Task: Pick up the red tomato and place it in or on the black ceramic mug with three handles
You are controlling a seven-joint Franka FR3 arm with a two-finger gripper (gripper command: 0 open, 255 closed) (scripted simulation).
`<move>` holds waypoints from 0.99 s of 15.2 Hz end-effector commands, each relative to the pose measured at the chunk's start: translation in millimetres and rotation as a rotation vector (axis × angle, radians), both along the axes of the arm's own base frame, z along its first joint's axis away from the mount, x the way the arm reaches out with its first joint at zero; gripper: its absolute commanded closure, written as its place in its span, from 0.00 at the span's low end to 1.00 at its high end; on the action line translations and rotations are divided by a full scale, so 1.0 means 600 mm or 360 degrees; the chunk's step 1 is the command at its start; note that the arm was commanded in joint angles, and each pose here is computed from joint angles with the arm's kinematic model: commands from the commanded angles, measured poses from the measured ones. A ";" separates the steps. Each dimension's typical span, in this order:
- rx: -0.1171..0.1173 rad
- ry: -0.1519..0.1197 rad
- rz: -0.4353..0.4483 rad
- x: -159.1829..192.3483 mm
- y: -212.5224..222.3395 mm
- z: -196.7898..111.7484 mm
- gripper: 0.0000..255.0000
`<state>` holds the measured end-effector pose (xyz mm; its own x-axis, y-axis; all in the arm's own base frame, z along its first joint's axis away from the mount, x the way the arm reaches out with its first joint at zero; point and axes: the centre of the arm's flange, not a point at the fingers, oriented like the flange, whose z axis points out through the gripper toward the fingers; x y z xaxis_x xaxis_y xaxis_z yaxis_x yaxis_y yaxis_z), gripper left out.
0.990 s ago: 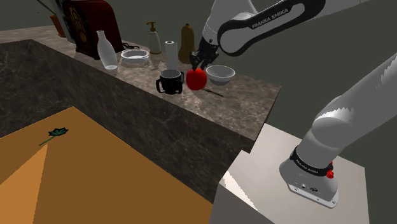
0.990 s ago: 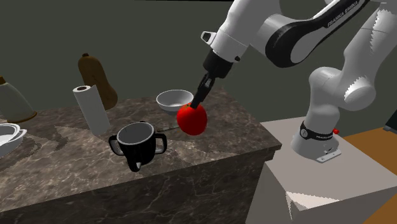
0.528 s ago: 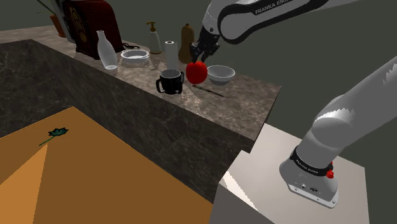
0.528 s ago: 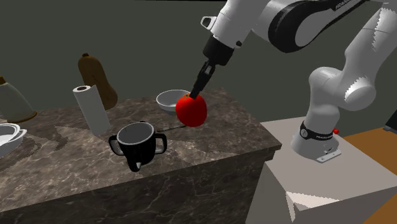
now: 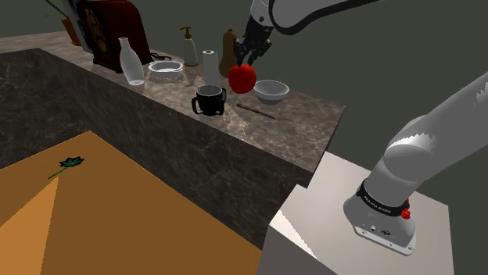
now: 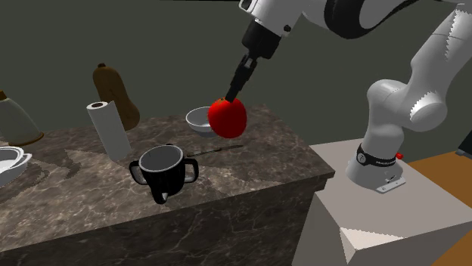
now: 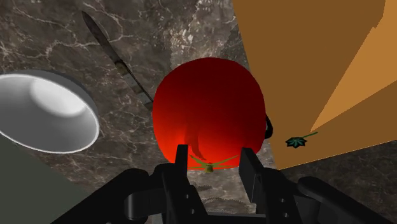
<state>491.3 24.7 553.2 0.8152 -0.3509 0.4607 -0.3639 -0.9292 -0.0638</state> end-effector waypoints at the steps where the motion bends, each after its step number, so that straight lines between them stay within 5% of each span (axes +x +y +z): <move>1: 0.0000 0.0000 0.0000 -0.001 -0.001 0.014 1.00; 15: 0.0000 0.0000 0.0000 0.295 -0.004 0.119 1.00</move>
<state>656.2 19.6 617.9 0.8160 -0.3489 0.4608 -0.3619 -0.9301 -0.0634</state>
